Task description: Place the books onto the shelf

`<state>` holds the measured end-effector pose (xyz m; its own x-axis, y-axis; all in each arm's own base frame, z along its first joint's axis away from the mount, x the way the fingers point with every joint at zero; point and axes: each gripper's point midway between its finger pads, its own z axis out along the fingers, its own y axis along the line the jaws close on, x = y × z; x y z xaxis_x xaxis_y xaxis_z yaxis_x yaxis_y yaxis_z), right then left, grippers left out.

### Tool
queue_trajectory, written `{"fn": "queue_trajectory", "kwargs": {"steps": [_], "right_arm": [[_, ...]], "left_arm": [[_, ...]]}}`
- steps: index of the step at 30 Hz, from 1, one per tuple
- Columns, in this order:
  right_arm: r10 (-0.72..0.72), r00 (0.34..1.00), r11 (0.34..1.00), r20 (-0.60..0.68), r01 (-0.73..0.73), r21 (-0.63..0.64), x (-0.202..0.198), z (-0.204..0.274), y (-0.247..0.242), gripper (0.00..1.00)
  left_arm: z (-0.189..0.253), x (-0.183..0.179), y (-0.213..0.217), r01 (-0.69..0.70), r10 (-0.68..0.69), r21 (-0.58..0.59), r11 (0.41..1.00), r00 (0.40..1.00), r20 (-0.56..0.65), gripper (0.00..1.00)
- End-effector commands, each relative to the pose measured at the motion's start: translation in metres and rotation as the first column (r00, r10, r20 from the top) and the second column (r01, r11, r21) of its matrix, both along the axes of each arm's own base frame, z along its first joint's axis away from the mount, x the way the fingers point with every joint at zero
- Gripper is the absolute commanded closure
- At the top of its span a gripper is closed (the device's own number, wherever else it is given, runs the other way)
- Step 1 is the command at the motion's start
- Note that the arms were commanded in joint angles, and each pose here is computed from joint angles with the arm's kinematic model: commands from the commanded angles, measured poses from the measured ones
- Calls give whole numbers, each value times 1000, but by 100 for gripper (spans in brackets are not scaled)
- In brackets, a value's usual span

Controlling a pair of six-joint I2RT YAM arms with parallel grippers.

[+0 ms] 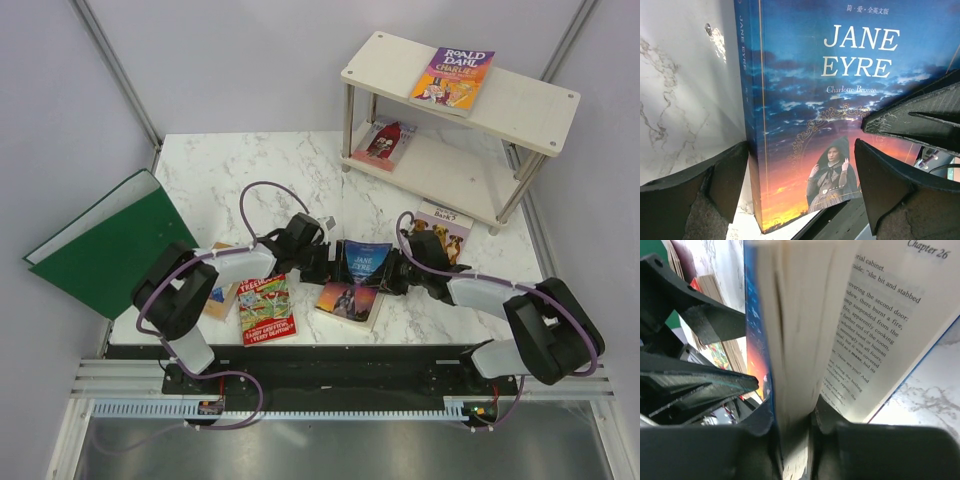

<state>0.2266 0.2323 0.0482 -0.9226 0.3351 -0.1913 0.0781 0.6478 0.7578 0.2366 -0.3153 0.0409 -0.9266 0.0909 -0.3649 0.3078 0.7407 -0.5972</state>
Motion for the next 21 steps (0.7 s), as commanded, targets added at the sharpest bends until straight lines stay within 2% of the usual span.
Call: {"fn": "queue_trajectory", "kwargs": {"steps": [1, 9, 11, 16, 21], "right_arm": [[72, 989, 994, 126, -81, 69, 13, 38, 22, 100], [150, 898, 970, 414, -215, 117, 29, 119, 30, 100], [147, 866, 964, 479, -233, 126, 33, 140, 28, 100], [127, 775, 928, 619, -313, 201, 30, 198, 24, 100], [134, 703, 850, 698, -443, 283, 11, 243, 29, 100]], "left_arm": [[16, 1, -2, -8, 7, 4, 1000, 998, 60, 6], [81, 17, 28, -61, 62, -12, 998, 936, 346, 0], [87, 21, 39, -99, 96, -10, 995, 925, 367, 0], [124, 25, 44, -77, 132, -146, 986, 897, 422, 0], [150, 27, 44, 8, 156, -316, 949, 857, 491, 0]]}}
